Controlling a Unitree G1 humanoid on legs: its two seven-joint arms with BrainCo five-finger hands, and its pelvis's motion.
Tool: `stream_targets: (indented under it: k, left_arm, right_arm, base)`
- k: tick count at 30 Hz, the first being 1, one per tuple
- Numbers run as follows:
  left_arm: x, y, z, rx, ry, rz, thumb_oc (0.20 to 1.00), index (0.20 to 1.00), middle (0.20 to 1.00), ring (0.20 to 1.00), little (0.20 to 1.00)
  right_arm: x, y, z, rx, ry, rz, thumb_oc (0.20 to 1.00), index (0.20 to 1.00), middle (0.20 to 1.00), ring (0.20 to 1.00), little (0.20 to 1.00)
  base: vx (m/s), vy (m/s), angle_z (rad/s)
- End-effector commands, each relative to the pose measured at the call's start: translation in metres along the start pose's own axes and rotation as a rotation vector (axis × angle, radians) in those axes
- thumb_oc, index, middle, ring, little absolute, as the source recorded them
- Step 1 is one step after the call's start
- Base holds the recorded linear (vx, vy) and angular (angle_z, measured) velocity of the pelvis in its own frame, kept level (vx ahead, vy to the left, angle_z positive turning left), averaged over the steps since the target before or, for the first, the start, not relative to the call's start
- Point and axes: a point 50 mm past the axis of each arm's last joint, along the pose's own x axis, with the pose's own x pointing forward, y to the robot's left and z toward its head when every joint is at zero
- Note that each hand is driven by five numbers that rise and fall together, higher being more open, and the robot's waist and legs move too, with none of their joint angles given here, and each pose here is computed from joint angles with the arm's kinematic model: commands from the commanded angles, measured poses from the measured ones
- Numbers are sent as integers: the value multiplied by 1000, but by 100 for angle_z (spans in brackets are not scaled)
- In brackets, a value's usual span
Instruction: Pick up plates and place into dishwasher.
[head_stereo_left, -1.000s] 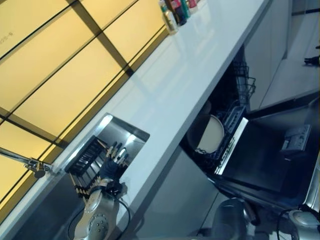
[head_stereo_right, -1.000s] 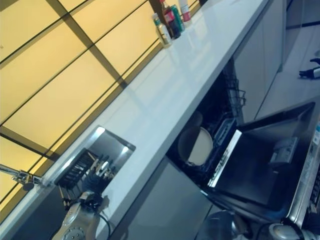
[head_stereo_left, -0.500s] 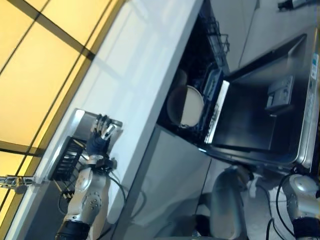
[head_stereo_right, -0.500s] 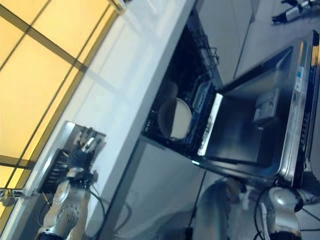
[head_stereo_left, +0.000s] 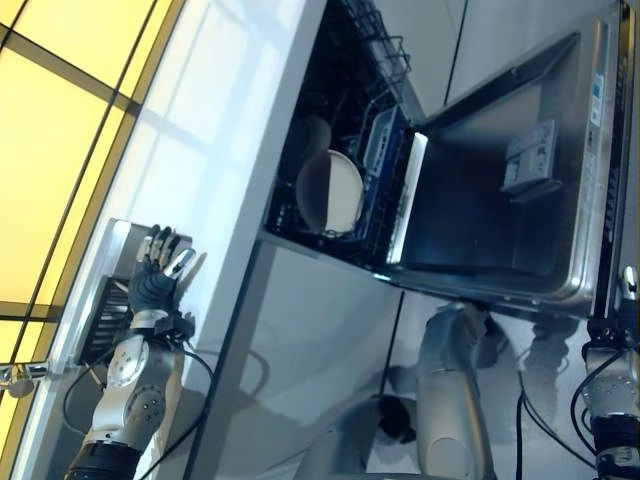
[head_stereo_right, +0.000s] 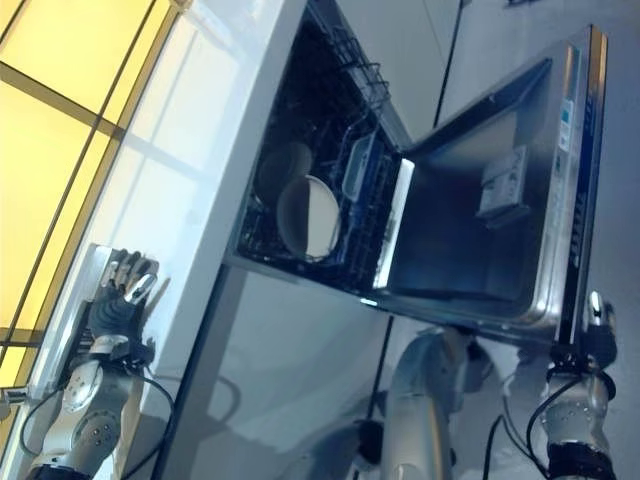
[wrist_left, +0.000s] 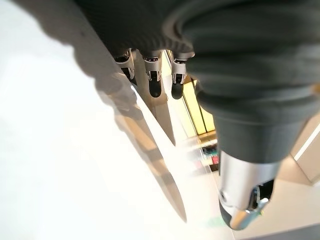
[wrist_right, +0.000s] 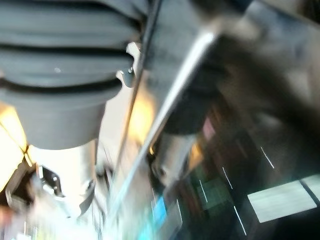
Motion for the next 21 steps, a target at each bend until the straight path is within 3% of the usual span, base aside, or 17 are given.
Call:
stream_targets:
  k: [1,8,13,21]
  left_arm:
    - [-27,-70,-54,-242,211,-271,1000,1000,1000,1000,1000]
    - [-29,-65,-47,-234,243,-334,1000,1000,1000,1000,1000]
    - [-33,-62,-46,-243,271,-356,1000,1000,1000,1000,1000]
    - [-32,-54,-44,-246,281,-316,1000,1000,1000,1000,1000]
  right_arm:
    - [39,170,-32,50,234,928,1000,1000,1000,1000,1000]
    - [29,208,-10,-124,271,1213,1000,1000,1000,1000,1000]
    - [20,213,-9,-247,283,1253,1000,1000,1000,1000,1000]
    - [-25,227,-66,-411,383,1394,1000,1000,1000,1000,1000]
  base:
    - [20,-108,31]
    - [3,-96,1]
    - [40,-80,24]
    - [93,-90,32]
